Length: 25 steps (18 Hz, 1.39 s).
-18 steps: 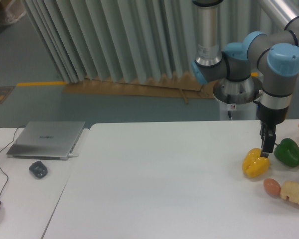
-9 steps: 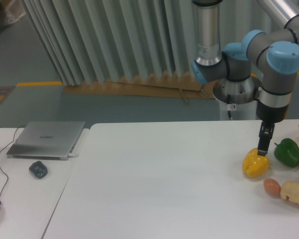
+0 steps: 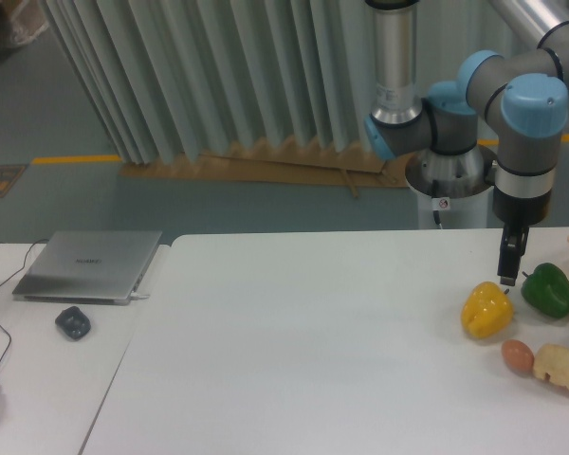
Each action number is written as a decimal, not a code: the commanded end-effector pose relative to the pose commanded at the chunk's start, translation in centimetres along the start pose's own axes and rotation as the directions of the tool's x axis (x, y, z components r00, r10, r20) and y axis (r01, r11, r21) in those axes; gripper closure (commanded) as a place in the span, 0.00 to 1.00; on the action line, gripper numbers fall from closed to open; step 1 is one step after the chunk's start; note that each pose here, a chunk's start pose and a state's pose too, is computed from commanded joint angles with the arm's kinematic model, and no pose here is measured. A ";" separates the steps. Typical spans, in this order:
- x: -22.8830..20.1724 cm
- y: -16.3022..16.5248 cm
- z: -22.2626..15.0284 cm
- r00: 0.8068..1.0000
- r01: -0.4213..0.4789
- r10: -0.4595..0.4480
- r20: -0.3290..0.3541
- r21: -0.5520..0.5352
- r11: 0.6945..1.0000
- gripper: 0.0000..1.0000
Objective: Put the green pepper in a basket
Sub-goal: 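Lower the gripper past the yellow pepper toward the green pepper, then descend onto the green bell pepper and close the gripper on it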
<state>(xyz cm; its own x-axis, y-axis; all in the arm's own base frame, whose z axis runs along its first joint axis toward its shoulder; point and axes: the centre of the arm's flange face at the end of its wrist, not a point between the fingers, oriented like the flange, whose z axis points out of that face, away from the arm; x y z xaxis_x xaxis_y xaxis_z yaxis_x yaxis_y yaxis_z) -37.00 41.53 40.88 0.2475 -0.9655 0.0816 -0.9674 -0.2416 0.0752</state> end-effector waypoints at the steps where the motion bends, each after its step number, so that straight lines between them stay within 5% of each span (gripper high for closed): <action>1: 0.0 0.1 0.2 1.000 0.000 0.000 -0.003 0.001 1.000 0.00; 7: -0.2 0.7 1.8 0.994 -0.090 0.089 -0.055 -0.014 0.996 0.00; 25: -0.4 2.2 7.3 0.976 -0.131 0.132 -0.174 0.019 0.991 0.00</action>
<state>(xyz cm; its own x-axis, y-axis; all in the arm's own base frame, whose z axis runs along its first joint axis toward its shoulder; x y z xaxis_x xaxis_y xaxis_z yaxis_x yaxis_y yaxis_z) -39.56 40.68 33.81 0.1230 -0.9571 0.2624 -0.9923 -0.1151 0.0453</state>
